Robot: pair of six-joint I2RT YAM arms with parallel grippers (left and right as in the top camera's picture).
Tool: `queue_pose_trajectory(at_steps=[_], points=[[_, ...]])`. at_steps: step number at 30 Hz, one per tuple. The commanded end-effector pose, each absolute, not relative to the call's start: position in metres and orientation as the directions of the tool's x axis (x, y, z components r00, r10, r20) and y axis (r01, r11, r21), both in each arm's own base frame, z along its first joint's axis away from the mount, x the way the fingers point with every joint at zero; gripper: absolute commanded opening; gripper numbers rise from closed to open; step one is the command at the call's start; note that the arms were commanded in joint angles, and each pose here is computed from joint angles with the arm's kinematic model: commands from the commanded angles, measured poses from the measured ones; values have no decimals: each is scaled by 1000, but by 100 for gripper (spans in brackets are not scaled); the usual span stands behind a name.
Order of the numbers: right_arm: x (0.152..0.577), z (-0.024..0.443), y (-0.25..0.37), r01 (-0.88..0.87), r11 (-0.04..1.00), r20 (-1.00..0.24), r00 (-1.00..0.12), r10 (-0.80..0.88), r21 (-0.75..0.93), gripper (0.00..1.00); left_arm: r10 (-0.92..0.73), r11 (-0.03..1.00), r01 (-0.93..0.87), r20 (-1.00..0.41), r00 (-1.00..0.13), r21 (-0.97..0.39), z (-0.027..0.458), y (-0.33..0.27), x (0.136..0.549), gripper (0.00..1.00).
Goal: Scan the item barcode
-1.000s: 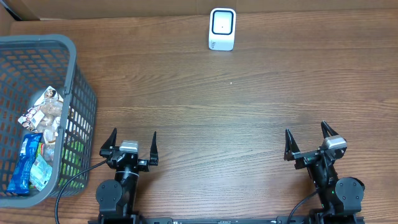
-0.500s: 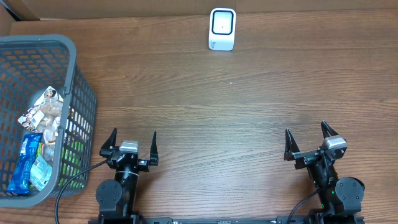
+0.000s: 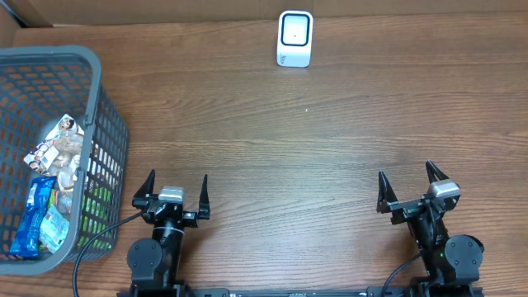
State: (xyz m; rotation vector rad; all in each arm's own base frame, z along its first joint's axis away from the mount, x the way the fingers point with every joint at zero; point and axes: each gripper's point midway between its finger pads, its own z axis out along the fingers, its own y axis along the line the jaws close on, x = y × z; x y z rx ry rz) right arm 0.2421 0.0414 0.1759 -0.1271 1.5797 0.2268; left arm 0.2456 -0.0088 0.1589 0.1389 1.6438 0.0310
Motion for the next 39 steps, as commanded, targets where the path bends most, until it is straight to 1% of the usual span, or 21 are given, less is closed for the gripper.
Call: queue_pose_trajectory(at_steps=[1, 19, 25, 29, 33, 37, 39], points=[[242, 174, 41, -218, 974, -998, -20, 64, 67, 100, 113, 993, 53, -991, -68, 110, 157, -5, 246, 100], [242, 175, 41, -218, 974, -998, -15, 65, 66, 100, 113, 993, 53, -991, -68, 110, 158, -5, 246, 100], [241, 175, 46, -248, 966, -998, -19, 64, 67, 100, 113, 993, 53, -991, -68, 109, 158, -5, 246, 100], [241, 176, 46, -247, 967, -998, -13, 65, 66, 100, 48, 998, 48, -996, -69, 45, 158, -5, 246, 99], [240, 177, 49, -268, 961, -997, -15, 73, 74, 100, -27, 999, 45, -999, -32, -28, 168, -6, 246, 100], [239, 177, 53, -288, 955, -997, -17, 72, 74, 100, -54, 997, 51, -998, 17, -53, 183, -6, 246, 100], [239, 181, 53, -287, 953, -995, -16, 98, 98, 100, -52, 996, 75, -998, 31, -49, 192, -10, 244, 100]])
